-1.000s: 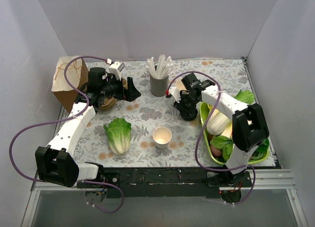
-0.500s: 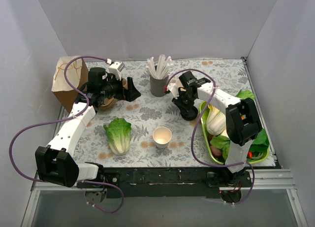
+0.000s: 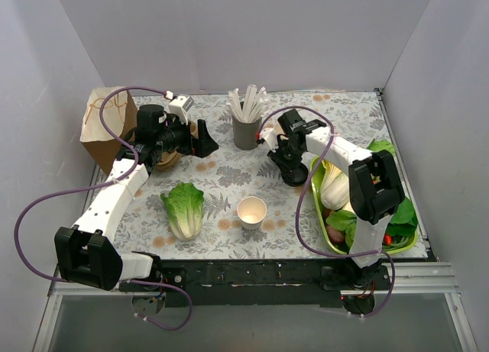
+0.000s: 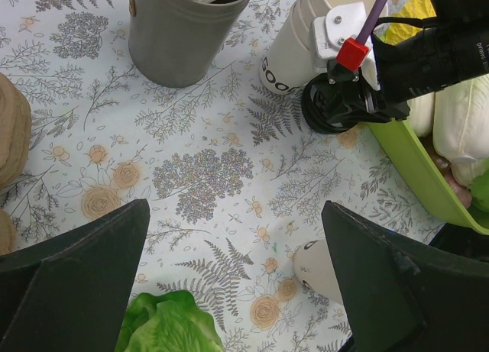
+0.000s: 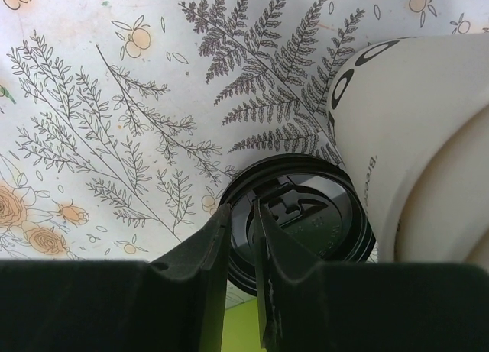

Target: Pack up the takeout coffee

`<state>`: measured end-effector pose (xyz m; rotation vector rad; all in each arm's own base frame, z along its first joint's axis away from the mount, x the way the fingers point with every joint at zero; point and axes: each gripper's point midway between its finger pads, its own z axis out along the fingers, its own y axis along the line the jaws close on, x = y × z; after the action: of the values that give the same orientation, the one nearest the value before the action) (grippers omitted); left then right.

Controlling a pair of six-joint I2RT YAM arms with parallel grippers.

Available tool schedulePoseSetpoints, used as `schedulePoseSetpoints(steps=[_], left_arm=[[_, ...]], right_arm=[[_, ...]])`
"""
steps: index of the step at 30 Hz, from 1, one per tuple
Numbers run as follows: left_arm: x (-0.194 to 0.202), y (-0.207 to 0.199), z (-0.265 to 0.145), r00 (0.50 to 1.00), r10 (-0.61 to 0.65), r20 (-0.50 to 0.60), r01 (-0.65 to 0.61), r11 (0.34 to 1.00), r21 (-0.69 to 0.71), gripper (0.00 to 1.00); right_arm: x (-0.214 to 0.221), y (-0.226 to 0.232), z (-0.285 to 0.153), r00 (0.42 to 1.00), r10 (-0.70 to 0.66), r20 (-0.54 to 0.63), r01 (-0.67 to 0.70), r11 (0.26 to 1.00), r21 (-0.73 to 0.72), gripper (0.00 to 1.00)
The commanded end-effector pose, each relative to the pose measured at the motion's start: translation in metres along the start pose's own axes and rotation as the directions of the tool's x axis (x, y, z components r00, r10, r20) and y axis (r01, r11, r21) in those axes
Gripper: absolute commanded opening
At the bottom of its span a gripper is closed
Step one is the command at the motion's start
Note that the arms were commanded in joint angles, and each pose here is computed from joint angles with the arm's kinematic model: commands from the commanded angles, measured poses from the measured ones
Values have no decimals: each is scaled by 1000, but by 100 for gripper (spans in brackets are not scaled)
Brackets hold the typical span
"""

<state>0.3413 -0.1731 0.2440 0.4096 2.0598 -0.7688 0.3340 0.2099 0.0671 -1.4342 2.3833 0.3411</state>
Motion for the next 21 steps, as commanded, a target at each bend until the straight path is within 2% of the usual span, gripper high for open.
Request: schedulePoseSetpoints(steps=[1, 6, 13, 21], left_arm=[[0, 0, -3, 1000, 15, 5, -15, 1000, 4, 98], [0, 0, -2, 1000, 13, 1, -13, 1000, 5, 98], [1, 1, -2, 1000, 12, 0, -12, 1000, 3, 98], [2, 1, -2, 1000, 14, -2, -14, 1000, 3, 98]], right_arm=[[-8, -6, -2, 1000, 25, 19, -25, 1000, 5, 25], [-10, -3, -2, 998, 61, 24, -61, 998, -3, 35], [-5, -6, 4, 998, 69, 1, -69, 998, -2, 35], [-4, -5, 4, 997, 72, -4, -72, 997, -17, 29]])
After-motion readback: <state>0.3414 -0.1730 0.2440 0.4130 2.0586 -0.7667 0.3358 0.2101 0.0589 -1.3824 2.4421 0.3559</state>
